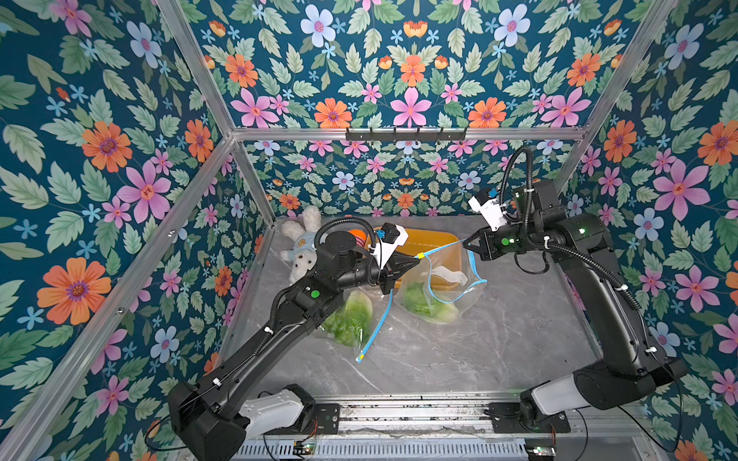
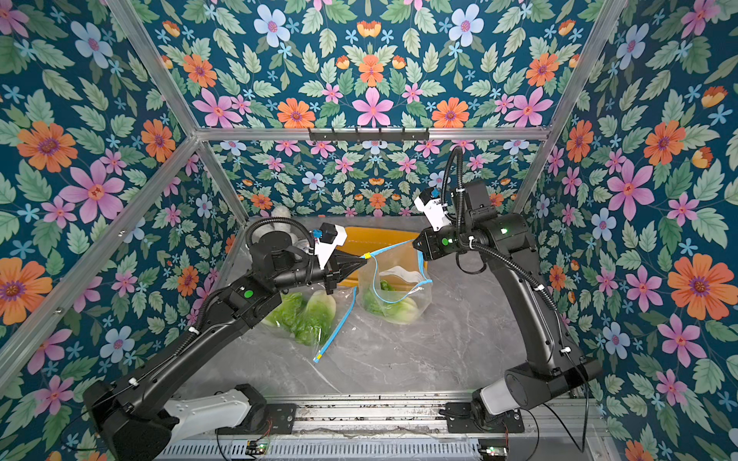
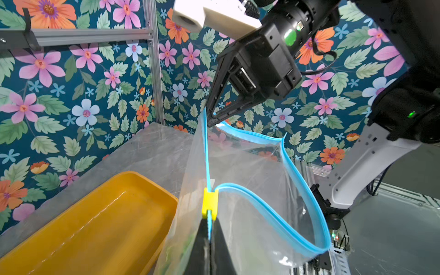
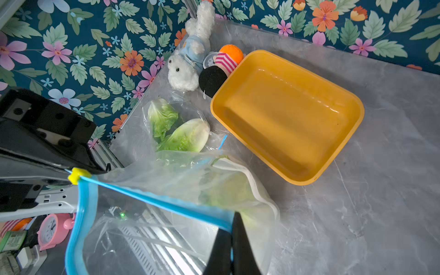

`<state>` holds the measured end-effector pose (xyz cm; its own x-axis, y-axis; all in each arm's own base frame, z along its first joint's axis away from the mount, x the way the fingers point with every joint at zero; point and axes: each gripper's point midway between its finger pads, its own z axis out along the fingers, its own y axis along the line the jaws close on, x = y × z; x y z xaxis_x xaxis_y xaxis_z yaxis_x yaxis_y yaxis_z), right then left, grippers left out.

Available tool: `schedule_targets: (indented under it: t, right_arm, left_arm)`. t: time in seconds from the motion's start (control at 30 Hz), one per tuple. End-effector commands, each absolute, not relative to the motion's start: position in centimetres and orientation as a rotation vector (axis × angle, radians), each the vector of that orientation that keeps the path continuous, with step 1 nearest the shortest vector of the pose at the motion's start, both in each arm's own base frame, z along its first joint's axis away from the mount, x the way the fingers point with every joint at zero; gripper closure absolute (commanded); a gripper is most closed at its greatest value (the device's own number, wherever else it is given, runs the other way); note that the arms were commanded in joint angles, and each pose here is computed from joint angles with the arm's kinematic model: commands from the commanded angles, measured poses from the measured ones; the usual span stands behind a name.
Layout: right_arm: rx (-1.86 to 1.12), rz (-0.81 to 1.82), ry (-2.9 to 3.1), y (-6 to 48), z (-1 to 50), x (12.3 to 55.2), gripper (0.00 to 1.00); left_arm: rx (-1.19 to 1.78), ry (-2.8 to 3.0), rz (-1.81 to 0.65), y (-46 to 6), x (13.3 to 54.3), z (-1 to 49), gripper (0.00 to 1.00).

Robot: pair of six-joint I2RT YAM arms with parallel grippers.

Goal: Put the chinese cabbages into a zipper bag and zip it
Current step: Adjust the zipper food storage bag at the center of the board, then zip the zipper on the zipper food storage bag.

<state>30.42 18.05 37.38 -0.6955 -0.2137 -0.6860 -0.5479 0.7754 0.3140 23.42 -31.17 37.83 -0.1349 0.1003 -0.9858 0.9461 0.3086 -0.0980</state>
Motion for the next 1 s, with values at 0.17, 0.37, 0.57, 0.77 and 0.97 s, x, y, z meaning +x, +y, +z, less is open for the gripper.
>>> schedule_targets:
  t: [0.17, 0.37, 0.57, 0.77, 0.97]
  right_arm:
    - [-0.499, 0.650, 2.455, 17.9, 32.1, 31.9, 1.00]
    - [-0.530, 0.686, 2.380, 18.4, 33.6, 31.9, 0.85]
    - [-0.708, 0.778, 2.135, 20.9, 38.9, 28.8, 0.65]
    - [-0.962, 0.887, 1.930, 25.3, 40.7, 26.2, 0.56]
    - [-1.103, 0.959, 1.824, 27.7, 41.2, 26.6, 0.50]
  left_arm:
    - [0.862, 1.726, -0.946, -30.8, 26.1, 32.7, 1.00]
    - [0.875, 1.739, -0.936, -31.7, 27.3, 32.2, 1.00]
    - [0.878, 1.699, -0.896, -31.5, 27.6, 33.6, 1.00]
    - [0.930, 1.694, -0.876, -31.4, 27.1, 35.1, 1.00]
    - [0.987, 1.717, -0.829, -30.8, 26.6, 34.6, 1.00]
